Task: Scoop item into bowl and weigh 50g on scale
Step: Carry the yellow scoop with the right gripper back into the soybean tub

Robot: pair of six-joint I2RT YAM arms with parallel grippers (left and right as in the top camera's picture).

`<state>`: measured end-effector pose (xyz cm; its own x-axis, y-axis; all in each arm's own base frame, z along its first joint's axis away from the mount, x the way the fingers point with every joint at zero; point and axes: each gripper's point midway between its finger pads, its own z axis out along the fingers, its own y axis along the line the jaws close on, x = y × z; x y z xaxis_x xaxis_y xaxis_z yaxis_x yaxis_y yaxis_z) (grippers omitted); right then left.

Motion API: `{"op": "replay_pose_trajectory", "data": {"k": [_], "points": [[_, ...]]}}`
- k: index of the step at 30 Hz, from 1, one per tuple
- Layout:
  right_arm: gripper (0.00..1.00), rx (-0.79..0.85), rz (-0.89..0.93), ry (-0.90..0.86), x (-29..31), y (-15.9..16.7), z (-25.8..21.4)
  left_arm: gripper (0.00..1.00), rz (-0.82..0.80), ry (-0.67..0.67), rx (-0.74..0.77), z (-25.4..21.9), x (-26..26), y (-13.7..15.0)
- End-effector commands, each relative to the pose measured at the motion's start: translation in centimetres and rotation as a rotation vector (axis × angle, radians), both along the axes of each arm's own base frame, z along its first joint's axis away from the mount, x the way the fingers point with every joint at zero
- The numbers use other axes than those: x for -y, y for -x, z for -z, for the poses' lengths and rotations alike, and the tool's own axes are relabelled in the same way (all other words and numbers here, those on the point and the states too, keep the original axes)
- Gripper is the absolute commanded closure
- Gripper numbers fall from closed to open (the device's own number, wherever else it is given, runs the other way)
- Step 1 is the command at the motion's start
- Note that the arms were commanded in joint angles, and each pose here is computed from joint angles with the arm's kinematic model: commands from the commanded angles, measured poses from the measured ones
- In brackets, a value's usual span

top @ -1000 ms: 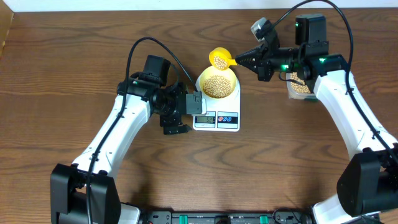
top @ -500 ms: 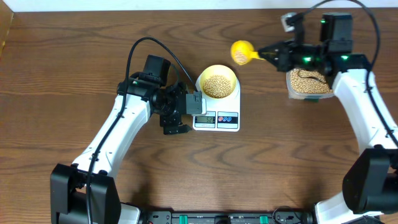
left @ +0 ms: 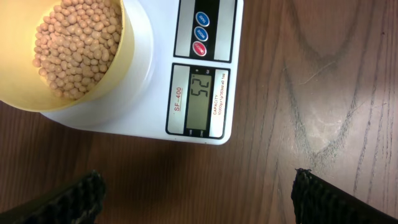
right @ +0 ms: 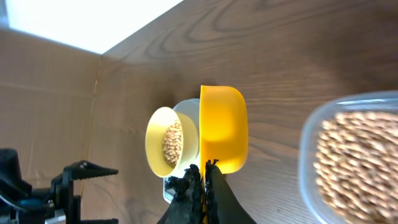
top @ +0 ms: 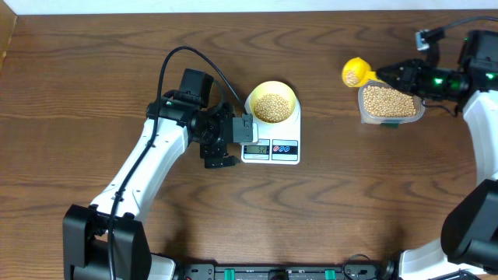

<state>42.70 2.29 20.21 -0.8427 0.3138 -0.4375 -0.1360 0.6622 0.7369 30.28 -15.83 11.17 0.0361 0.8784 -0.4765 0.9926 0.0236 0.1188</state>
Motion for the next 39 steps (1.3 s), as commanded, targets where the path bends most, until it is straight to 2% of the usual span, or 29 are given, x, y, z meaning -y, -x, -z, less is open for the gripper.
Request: {"op": "replay_pose_trajectory", "data": {"k": [1,10,22,31,39], "points": [[0.99,0.031,0.018,0.005,1.2,0.2,-1.2,0.02,0.004,0.023,0.002,-0.4,0.2,0.2],[0.99,-0.042,0.110,0.079,4.0,0.6,0.4,0.02,0.004,0.023,0.002,-0.4,0.2,0.2],[0.99,-0.038,0.202,0.162,7.2,0.1,1.1,0.02,0.004,0.022,0.001,-0.4,0.1,0.2],[0.99,-0.059,0.362,0.359,12.4,-0.4,2.4,0.02,0.004,0.023,0.002,-0.4,0.2,0.2],[0.99,-0.066,0.331,0.505,12.7,-0.1,3.2,0.02,0.004,0.023,0.002,-0.4,0.2,0.2]]}}
